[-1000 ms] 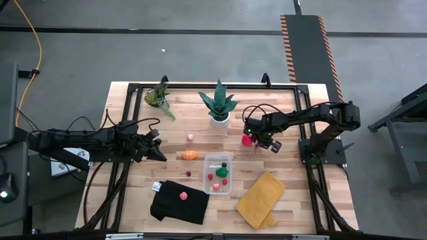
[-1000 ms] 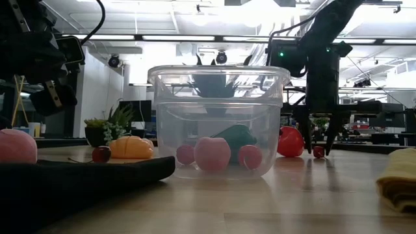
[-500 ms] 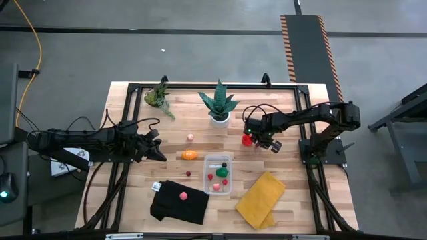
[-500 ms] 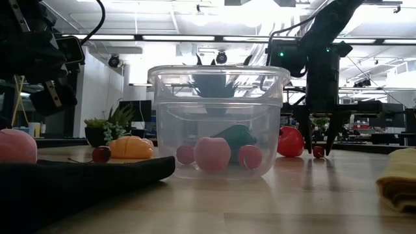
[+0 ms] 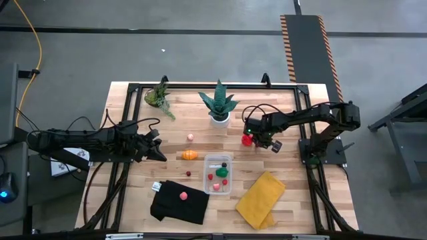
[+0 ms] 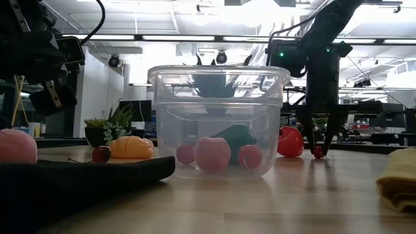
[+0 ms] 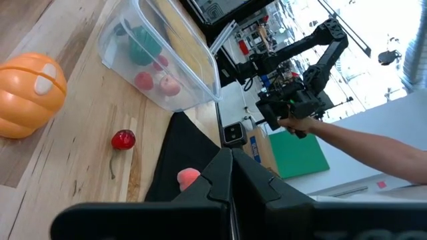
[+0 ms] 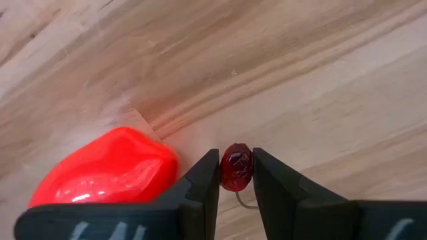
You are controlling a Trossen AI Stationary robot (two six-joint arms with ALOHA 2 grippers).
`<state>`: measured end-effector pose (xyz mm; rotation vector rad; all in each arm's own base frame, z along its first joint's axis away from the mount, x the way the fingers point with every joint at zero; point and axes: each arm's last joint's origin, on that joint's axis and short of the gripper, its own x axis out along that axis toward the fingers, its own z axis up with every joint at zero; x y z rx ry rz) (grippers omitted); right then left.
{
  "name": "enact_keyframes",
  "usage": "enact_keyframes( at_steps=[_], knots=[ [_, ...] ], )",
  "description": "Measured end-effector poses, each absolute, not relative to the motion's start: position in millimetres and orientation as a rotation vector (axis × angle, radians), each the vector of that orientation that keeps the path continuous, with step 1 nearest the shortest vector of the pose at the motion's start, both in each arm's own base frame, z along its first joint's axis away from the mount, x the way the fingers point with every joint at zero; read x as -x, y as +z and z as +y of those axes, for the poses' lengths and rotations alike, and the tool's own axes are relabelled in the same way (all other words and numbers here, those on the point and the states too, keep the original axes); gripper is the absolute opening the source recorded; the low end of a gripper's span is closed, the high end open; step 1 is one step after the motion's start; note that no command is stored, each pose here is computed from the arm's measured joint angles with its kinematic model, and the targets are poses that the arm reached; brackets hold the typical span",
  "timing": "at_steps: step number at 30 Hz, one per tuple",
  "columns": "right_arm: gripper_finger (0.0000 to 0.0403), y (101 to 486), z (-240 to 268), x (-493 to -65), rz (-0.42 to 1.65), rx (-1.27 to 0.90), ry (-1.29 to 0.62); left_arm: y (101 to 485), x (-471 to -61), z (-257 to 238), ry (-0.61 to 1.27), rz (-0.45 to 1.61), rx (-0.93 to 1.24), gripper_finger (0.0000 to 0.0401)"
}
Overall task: Pick and placing Produce into tupperware
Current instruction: Put the top cherry into the transparent container
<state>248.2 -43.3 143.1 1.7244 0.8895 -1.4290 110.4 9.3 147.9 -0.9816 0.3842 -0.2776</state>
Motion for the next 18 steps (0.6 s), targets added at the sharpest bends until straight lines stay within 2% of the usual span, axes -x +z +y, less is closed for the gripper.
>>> enact_keyframes(
  at_steps=[18],
  knots=[
    [0.0073, 144.0, -39.4, -247.5, 1.083, -1.683, -1.252, 147.9, -110.4, 9.3, -0.278, 0.384, 0.981, 0.0001]
  ],
)
